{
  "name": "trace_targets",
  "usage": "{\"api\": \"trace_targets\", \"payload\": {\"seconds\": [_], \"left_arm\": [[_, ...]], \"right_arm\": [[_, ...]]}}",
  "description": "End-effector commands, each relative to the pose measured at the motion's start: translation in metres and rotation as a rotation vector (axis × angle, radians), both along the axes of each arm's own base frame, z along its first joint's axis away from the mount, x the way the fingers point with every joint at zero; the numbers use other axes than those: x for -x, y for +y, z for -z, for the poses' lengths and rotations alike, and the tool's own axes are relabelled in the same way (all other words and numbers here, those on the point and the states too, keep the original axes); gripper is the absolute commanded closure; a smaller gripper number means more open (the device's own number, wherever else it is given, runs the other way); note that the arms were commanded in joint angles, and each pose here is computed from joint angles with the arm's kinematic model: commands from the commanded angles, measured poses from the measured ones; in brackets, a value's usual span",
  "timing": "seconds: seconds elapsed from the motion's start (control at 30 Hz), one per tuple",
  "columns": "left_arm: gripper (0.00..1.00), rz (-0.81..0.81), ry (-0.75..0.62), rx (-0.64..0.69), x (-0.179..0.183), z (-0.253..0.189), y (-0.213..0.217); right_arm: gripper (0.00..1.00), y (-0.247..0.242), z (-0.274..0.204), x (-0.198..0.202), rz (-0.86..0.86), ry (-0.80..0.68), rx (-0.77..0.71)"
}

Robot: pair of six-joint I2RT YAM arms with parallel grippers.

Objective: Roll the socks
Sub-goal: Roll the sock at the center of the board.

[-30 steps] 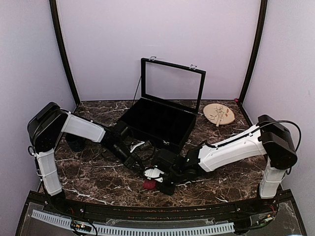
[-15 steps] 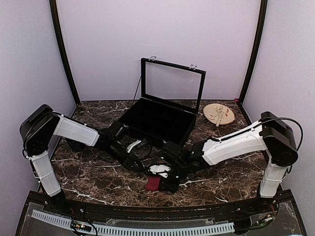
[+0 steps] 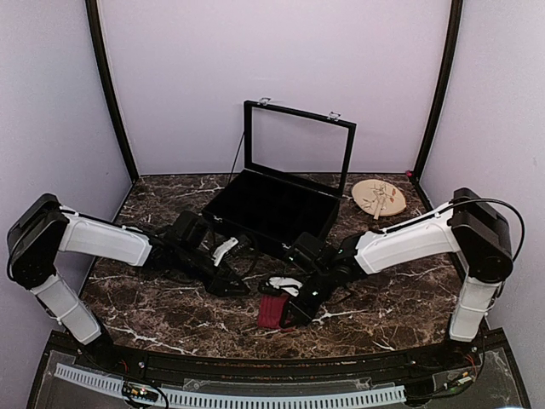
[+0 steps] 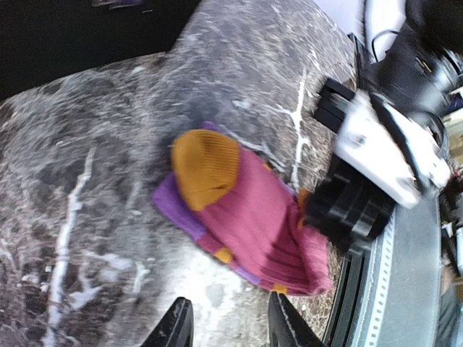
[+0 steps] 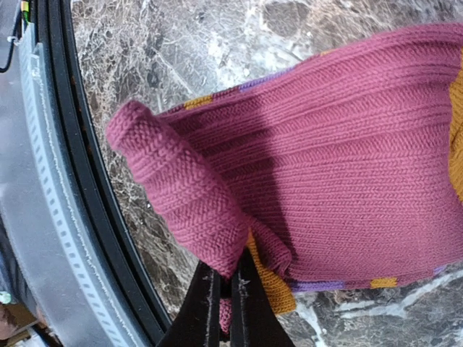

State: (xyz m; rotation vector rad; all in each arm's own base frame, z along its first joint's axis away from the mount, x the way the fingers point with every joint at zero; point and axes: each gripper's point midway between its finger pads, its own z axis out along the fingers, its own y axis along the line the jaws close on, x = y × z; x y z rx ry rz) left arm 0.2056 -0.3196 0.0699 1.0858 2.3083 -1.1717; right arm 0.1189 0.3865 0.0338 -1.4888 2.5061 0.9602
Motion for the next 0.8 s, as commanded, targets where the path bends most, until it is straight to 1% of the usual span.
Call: {"api": "trace_targets", "payload": {"seconds": [0.0, 0.2, 0.4, 0.5, 0.63, 0.77], "left_arm": [[0.62, -0.007, -0.145, -0.013, 0.005, -0.008, -0.003], [0.62, 0.015, -0.282, -0.014, 0.017, -0.017, -0.008], [0.61, 0.025, -0.394, 0.002, 0.027, -0.028, -0.01], [0.61, 0.064, -0.434, 0.001, 0.035, -0.028, -0.015], [0.61, 0.137, -0.518, -0.037, 0.051, -0.021, -0.023], [0.6, 0.179, -0.57, -0.054, 0.061, -0.017, -0.028]], "right_arm": [[1.0, -0.003, -0.001, 0.005, 0.02, 0.112, -0.002], [1.0, -0.003, -0.004, 0.005, 0.041, 0.207, -0.02], [1.0, -0.003, -0.001, 0.004, 0.042, 0.246, -0.005], [1.0, -0.003, -0.001, 0.003, 0.047, 0.265, -0.004], [1.0, -0.004, -0.001, 0.0, 0.053, 0.275, 0.002], [1.0, -0.005, -0.001, -0.001, 0.058, 0.283, 0.003]]}}
